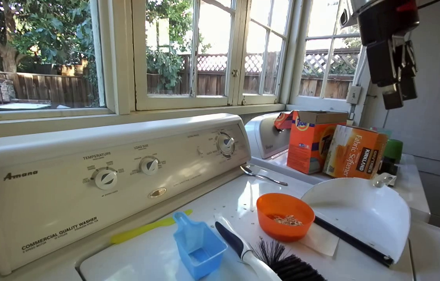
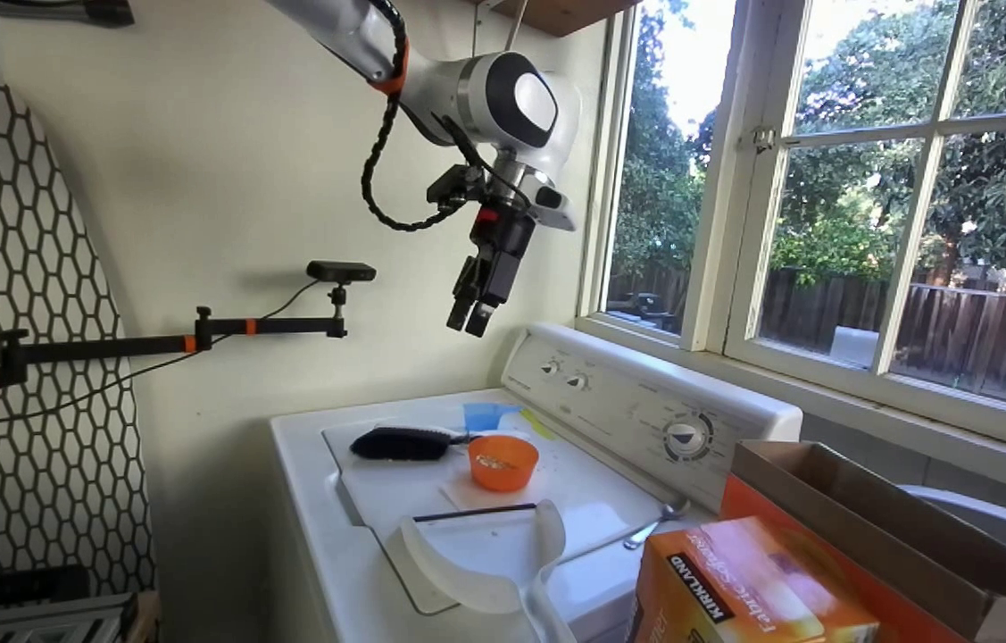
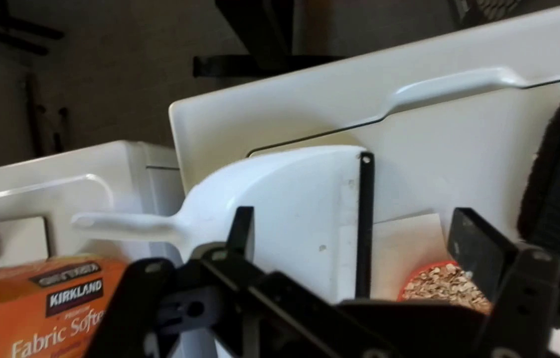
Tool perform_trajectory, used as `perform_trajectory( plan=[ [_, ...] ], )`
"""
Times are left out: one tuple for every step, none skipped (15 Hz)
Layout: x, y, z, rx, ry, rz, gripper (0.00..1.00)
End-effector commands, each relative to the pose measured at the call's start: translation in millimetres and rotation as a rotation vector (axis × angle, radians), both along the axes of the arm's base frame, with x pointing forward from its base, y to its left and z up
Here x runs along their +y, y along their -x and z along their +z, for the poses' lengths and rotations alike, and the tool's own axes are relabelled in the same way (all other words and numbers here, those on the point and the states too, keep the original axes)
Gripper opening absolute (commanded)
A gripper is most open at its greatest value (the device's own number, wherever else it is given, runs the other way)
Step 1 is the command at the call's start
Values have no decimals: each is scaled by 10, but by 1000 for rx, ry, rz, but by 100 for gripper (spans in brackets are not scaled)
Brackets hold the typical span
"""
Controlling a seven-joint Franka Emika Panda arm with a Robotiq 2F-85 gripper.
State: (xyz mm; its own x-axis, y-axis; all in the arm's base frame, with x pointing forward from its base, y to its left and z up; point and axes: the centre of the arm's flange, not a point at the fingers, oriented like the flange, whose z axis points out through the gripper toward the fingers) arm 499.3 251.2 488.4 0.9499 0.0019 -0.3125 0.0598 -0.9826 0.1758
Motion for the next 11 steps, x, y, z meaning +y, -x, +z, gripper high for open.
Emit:
perform_trajectory(
  plan=[
    [149,-159,-127,-151,105,86,100],
    [184,-194,-140,-209,120,101,100],
    [228,-232,-156,-279,102,79,100],
    [272,-280,-180,-328,60,39,100],
    [324,-325,-198,-366,16,2,100],
    [362,-390,-240,-389,-24,-52,100],
    [328,-362,-102,-341,13,14,100],
    [341,-408,-126,-366,-3,-11,100],
    [345,-434,-150,-374,-8,-24,100],
    [343,-447,-165,-376,-9,-31,100],
    [341,-452,-172,-377,-9,-35,100]
  ],
)
